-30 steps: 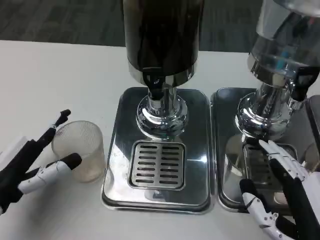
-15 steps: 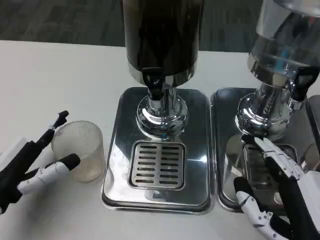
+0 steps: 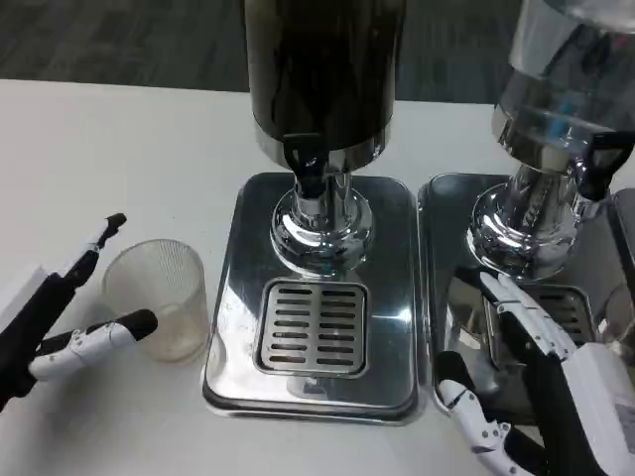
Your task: Grasp the cup under the faucet to collect the drink, then remove the cup.
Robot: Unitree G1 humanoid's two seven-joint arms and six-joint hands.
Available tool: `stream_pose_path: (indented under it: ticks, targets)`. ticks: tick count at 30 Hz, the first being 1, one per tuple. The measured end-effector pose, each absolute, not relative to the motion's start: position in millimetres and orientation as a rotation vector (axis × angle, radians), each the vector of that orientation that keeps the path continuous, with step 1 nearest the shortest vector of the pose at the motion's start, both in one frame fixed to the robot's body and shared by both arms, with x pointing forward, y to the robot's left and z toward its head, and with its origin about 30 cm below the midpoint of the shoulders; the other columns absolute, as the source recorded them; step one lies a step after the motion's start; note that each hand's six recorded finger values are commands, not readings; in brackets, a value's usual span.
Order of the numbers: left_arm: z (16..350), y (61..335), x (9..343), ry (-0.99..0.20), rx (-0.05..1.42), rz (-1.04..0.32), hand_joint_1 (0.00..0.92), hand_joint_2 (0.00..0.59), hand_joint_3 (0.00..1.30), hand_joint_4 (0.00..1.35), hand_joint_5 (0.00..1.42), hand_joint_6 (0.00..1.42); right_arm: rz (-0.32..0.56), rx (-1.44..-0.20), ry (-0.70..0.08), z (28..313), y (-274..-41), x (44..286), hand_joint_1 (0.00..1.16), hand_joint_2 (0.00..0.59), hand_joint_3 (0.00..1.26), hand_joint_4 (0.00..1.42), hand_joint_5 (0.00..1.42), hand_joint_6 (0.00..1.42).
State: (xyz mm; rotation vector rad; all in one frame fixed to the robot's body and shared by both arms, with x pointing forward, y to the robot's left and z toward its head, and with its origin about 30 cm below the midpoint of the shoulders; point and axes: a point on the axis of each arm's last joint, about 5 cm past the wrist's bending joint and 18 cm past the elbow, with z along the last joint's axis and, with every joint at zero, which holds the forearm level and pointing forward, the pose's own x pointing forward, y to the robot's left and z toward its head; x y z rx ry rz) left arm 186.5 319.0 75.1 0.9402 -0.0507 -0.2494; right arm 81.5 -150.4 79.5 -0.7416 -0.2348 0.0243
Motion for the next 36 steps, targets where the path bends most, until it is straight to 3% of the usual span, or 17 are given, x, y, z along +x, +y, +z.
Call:
stream_pose_path:
  ticks: [14,36]
  targets:
    - [70.1,310.2,196.1,-0.149,1.075,-0.216,0.051,0.000,0.00,0.00,0.10,0.19,0.022,-0.732,-0.223,75.2,-147.9,81.2,0.27,0.380,0.18,0.12,0.13,0.18]
    - [57.5,305.4,194.5,-0.091,1.059,-0.208,0.070,0.006,0.00,0.01,0.14,0.22,0.014,-0.724,-0.214,75.8,-150.1,81.5,0.27,0.380,0.18,0.13,0.15,0.18]
